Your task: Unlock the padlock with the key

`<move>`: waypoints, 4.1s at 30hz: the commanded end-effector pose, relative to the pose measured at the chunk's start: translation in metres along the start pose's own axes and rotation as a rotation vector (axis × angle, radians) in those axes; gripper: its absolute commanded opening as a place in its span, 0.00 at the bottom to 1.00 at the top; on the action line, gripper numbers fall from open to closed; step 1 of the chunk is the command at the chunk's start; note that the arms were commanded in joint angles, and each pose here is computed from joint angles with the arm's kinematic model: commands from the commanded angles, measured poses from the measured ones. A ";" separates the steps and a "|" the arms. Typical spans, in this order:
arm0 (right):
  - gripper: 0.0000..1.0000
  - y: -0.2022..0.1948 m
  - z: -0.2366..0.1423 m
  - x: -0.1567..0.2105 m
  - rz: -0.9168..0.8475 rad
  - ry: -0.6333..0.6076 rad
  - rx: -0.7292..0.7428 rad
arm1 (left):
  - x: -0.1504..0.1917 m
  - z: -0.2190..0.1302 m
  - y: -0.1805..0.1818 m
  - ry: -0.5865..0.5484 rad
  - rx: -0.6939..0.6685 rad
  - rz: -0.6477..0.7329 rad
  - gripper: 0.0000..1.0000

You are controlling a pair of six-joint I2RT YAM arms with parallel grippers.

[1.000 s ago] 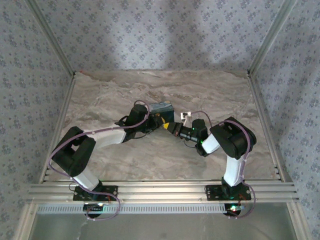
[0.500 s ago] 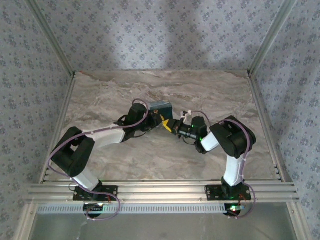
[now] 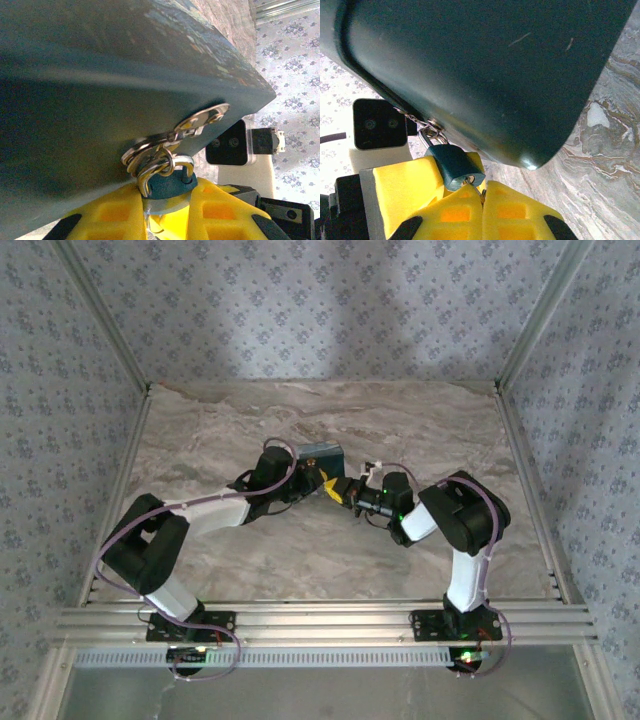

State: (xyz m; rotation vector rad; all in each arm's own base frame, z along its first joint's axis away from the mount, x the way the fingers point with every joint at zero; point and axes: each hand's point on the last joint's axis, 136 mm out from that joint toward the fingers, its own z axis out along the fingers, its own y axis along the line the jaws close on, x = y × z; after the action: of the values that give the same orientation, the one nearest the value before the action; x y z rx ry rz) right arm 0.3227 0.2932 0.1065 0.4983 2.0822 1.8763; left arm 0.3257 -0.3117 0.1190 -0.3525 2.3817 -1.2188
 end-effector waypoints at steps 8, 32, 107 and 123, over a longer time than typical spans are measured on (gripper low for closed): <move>0.06 0.020 0.001 0.005 -0.073 0.015 -0.063 | 0.012 -0.006 -0.022 0.045 0.071 0.035 0.12; 0.00 0.003 -0.009 0.007 -0.188 -0.009 0.001 | 0.008 -0.008 -0.019 0.041 0.056 0.032 0.25; 0.00 -0.026 -0.009 0.017 0.099 -0.040 0.075 | 0.029 0.017 0.017 0.088 -0.004 -0.092 0.24; 0.32 -0.049 -0.044 0.013 -0.004 -0.109 0.199 | 0.026 0.015 0.018 0.063 -0.010 -0.086 0.02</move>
State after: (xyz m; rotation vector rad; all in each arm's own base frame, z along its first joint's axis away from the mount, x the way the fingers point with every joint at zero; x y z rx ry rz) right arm 0.2868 0.2673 0.0623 0.6754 2.2107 1.6978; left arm 0.3030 -0.3178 0.0799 -0.4509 2.4948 -1.2576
